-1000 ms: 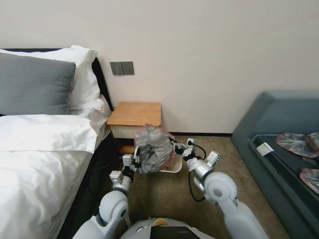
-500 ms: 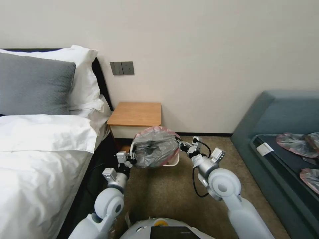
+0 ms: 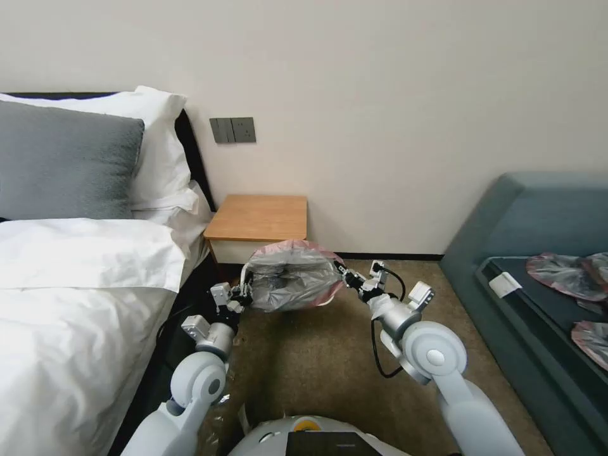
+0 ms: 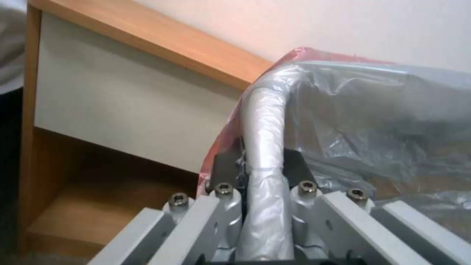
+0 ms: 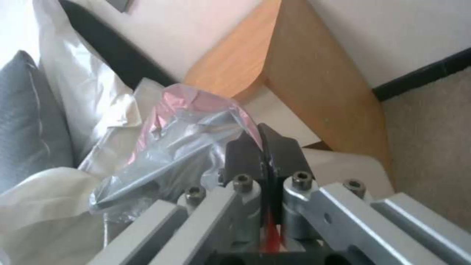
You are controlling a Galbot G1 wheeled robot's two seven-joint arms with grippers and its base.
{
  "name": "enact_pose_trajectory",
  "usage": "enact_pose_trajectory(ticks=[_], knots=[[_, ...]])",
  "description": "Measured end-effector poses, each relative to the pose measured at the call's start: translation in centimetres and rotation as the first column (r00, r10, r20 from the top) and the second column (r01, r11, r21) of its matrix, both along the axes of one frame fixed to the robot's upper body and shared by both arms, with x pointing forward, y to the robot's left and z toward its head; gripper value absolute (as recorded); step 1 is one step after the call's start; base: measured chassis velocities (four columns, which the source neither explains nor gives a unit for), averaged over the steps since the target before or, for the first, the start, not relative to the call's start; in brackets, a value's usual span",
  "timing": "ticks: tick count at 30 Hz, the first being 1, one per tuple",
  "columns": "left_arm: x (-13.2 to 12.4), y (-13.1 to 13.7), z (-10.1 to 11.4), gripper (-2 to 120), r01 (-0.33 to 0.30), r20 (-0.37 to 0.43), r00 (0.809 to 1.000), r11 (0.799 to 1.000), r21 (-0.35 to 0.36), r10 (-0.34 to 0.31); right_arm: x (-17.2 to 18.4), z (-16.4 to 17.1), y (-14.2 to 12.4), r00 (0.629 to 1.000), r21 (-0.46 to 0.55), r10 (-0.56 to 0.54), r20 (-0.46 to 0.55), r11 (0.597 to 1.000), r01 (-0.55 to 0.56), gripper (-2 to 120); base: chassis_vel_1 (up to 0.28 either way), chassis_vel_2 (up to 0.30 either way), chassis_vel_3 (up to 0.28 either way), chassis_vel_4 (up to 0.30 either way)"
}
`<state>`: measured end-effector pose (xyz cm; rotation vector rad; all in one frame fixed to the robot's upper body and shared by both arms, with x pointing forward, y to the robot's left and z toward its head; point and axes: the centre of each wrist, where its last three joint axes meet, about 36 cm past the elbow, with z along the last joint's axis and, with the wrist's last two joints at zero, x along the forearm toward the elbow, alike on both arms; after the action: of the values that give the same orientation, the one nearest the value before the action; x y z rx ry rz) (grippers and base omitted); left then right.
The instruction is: Pick up the garbage bag from the table and place it over the trash can.
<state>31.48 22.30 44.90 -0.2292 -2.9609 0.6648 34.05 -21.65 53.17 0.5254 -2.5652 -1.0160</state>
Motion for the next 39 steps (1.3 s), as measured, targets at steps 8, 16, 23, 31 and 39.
enact_pose_trajectory(ticks=[8, 16, 23, 31, 39], knots=[[0.5, 0.7, 0.2, 5, -0.01, -0.014, 1.0, 0.996, -0.086, 0.008, -0.3, -0.4, -0.2, 1.0, 0.022, 0.003, -0.019, 1.0, -0.002, 0, 0.0, 0.0, 0.0, 0.0], [0.5, 0.9, 0.6, 5, -0.009, -0.046, 0.999, 0.988, -0.152, 0.002, -0.4, -0.9, 0.1, 1.0, 0.009, 0.004, -0.03, 1.0, -0.003, 19, 0.0, 0.0, 0.0, 0.0], [0.6, 1.3, 1.3, 5, -0.011, -0.067, 0.998, 0.98, -0.199, -0.003, -0.1, -2.5, 0.3, 1.0, -0.053, -0.006, -0.018, 0.999, 0.005, 48, 0.0, 0.0, 0.0, 0.0], [0.5, 1.4, 1.9, 5, -0.003, -0.084, 0.996, 0.975, -0.222, -0.016, 1.1, -5.0, 0.3, 1.0, -0.104, -0.028, -0.015, 0.994, 0.026, 85, 0.0, 0.0, 0.0, 0.0], [0.3, 1.6, 2.5, 5, 0.008, -0.086, 0.996, 0.971, -0.238, -0.029, 2.1, -7.0, 0.5, 0.999, -0.155, -0.037, 0.005, 0.987, 0.037, 100, 0.0, 0.0, 0.0, 0.0]])
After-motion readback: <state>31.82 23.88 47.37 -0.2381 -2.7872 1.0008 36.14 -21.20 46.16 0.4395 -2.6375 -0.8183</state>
